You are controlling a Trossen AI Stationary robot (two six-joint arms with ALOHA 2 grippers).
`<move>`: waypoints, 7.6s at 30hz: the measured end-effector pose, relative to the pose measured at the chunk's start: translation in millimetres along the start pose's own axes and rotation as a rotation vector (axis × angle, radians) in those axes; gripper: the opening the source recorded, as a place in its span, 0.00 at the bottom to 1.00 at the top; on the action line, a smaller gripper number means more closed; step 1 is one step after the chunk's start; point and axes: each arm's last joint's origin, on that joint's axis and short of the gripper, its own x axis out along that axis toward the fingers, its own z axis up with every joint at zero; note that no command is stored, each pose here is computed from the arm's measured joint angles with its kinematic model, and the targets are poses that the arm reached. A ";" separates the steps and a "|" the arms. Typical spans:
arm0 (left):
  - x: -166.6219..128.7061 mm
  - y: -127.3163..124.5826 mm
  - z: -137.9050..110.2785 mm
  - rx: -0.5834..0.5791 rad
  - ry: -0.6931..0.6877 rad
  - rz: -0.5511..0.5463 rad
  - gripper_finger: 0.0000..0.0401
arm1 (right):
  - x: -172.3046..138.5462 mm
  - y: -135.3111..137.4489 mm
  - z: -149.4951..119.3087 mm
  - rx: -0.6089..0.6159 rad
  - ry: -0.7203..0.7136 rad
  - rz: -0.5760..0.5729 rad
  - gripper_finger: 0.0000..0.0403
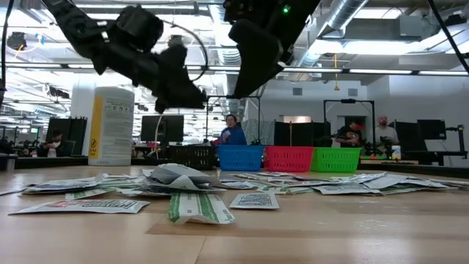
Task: Pick & Place First Aid Supplies
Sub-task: Put the green bandage pack in the black bin
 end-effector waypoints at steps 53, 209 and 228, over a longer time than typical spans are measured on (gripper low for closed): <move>-44.9 -99.8 -3.1 0.083 -0.027 -0.374 0.33 | 57.8 19.3 -89.0 0.352 -0.088 0.147 0.40; -41.9 -56.9 18.8 -0.784 -0.394 -0.115 0.33 | -73.2 -68.1 -17.9 0.492 -0.662 0.006 0.00; -35.3 -50.1 45.9 -0.741 -0.516 -0.127 0.33 | -37.2 -75.2 23.5 0.458 -0.609 0.076 0.00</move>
